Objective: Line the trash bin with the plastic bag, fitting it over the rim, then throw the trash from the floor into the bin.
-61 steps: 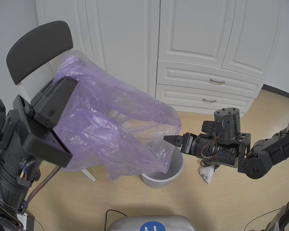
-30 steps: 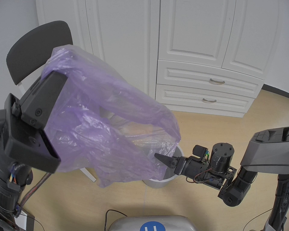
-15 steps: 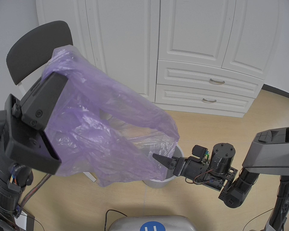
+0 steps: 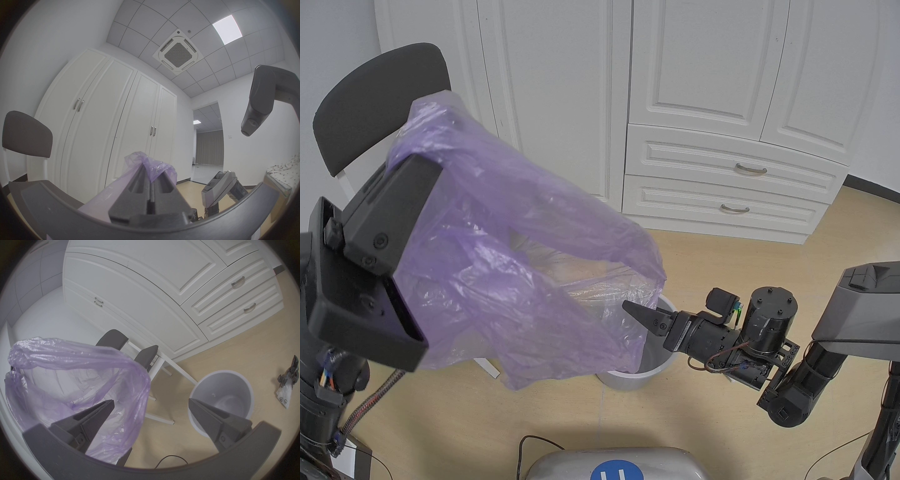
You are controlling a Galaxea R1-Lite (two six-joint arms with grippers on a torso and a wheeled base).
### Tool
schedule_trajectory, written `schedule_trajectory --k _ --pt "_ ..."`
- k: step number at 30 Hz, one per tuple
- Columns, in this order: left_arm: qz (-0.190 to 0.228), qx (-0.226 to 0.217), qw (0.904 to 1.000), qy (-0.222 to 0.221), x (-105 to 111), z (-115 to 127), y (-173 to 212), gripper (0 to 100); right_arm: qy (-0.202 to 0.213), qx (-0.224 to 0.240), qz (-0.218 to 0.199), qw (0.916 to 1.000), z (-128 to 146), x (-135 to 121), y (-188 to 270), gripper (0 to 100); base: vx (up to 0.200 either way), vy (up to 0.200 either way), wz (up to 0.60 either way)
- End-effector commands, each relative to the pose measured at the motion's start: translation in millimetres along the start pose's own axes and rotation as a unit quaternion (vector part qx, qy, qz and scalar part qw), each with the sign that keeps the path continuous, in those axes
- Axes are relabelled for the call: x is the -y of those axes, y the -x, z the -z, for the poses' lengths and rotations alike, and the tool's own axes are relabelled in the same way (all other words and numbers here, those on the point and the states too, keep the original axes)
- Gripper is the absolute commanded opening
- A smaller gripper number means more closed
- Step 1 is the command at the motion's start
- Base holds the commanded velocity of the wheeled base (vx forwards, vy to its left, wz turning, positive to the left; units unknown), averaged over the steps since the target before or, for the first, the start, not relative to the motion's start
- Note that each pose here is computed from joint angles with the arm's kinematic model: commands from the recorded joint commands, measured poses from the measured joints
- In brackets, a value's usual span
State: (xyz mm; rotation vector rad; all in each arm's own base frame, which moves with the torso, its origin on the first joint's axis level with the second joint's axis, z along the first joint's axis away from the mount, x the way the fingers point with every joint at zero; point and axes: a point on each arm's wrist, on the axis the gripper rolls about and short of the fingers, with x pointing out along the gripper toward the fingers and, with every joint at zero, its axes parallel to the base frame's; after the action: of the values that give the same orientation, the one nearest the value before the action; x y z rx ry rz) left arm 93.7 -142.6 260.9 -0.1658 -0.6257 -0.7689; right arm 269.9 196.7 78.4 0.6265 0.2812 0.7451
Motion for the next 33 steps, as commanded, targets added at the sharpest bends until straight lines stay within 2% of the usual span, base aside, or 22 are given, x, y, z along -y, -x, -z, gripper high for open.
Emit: schedule_trajectory --k 1,8,19,33 --pt "0.007 0.000 1.0000 0.006 3.0 -0.2 0.2 0 0.000 0.002 -0.010 0.9999 3.5 -4.9 -2.5 100 0.000 0.000 0.00" --pt "0.013 -0.003 0.9999 0.008 5.4 0.6 1.6 0 0.000 0.020 -0.001 0.9998 3.3 -2.9 -12.0 100 0.000 0.000 0.00" --pt "0.012 -0.007 0.9999 0.006 5.7 2.5 1.7 0 0.001 0.022 0.000 0.9998 1.8 -3.5 -10.9 100 0.000 0.000 0.00" --pt "0.014 -0.008 0.9998 0.006 6.4 3.5 1.2 0 0.001 0.006 0.003 1.0000 11.9 -2.2 -11.4 100 0.000 0.000 0.00"
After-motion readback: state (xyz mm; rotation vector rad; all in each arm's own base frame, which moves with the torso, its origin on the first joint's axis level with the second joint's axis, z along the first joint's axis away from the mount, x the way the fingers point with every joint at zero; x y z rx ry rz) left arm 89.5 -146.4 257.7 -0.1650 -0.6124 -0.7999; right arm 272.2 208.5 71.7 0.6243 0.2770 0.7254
